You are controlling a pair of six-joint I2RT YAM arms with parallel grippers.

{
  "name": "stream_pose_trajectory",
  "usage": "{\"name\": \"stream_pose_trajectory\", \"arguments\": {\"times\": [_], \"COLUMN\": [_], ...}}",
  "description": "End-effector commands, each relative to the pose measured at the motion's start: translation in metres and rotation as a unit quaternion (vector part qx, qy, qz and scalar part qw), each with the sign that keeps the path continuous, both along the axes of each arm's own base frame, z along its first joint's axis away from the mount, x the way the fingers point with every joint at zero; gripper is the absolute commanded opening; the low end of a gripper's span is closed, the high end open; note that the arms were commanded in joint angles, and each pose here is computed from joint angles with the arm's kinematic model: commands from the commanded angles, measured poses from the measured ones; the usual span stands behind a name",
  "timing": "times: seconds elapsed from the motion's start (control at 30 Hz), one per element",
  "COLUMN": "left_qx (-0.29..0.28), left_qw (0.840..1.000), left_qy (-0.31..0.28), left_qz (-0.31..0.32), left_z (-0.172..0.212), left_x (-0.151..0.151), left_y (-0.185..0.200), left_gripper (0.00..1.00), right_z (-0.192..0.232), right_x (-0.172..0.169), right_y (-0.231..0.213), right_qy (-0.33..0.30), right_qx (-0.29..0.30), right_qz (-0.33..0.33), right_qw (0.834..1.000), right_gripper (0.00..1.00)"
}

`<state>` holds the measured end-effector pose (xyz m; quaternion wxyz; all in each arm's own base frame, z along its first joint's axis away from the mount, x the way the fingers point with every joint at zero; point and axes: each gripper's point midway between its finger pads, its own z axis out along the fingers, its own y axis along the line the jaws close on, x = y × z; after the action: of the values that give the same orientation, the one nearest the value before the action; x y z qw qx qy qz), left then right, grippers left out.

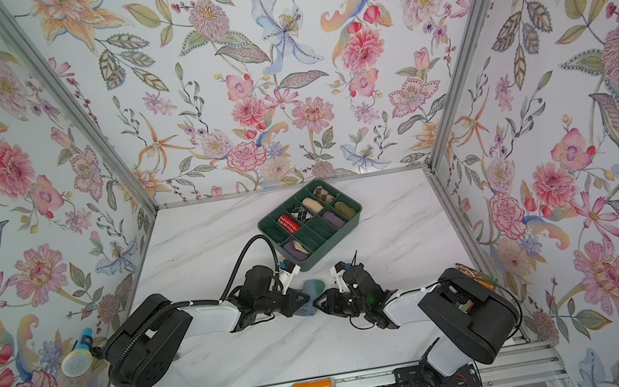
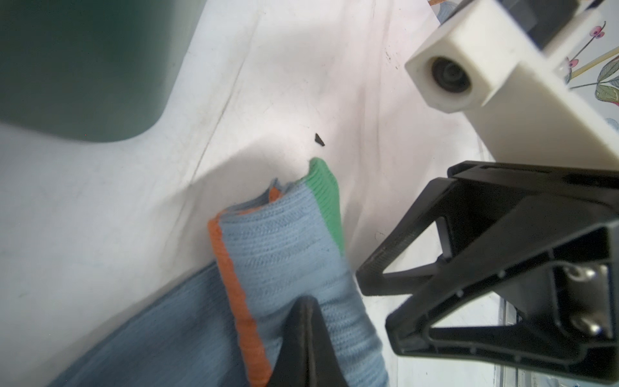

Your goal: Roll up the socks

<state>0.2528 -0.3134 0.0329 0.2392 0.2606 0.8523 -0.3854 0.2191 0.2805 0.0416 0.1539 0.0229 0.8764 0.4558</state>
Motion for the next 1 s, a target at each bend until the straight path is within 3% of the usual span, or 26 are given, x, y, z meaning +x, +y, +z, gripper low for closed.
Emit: {"name": "stream_pose_trajectory", "arguments": {"times": [0.0, 0.97], "left_qx": [0.096, 0.076], "left_qw": [0.991, 0.991], "left_qy": [0.09, 0.106], "left_qz": [0.027, 0.036], "left_z": [-0.06, -0.064], "left_x": [-0.03, -0.036], "left_y": [0.042, 0.044], "left_gripper": [0.0, 0.0], "right_z": [0.001, -0.009], "right_x": [0.004, 0.011], "right_y": [0.007, 0.008], "right_qy": [-0.002, 0.008], "right_qx": [0.015, 0.044], "right_qz": [-0.012, -0.049], "right_qw": [1.0, 0.998], "right_gripper": [0.38, 0.42]}}
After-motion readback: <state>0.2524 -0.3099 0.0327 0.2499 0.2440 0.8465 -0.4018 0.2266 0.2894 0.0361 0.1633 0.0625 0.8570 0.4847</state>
